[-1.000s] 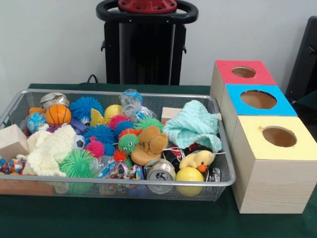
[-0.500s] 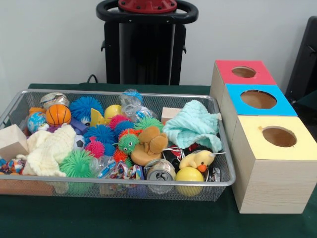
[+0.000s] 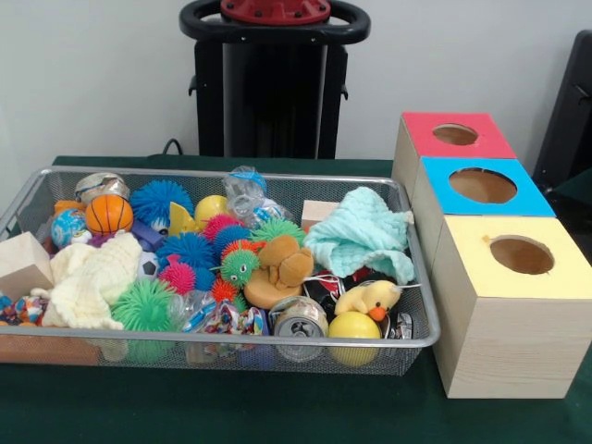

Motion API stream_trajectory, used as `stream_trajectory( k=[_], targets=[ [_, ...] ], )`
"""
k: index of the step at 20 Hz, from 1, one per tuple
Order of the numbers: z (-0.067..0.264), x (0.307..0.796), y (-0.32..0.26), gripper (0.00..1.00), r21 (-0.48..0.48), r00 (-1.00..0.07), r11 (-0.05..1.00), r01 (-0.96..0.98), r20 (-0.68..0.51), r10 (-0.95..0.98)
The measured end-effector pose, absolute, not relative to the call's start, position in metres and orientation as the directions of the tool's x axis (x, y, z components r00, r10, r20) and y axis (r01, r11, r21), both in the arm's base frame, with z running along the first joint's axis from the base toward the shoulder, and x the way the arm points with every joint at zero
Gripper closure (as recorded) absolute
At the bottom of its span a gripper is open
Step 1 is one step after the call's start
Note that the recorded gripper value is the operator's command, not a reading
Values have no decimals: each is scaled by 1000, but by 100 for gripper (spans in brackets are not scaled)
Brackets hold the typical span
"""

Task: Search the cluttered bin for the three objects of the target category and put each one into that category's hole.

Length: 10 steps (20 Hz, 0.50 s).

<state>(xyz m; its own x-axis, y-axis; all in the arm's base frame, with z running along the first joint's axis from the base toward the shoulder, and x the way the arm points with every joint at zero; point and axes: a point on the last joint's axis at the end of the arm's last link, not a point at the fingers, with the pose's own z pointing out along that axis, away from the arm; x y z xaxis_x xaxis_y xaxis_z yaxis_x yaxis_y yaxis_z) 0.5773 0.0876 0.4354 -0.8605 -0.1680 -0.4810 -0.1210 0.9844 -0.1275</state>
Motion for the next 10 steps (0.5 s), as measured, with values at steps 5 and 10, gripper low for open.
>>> stream_trajectory(
  k=[5, 10],
  targets=[
    [434, 574, 85, 0, -122, -872, 985, -119, -461, -162],
    [433, 571, 87, 0, -118, -880, 985, -123, -445, -163]
  ],
)
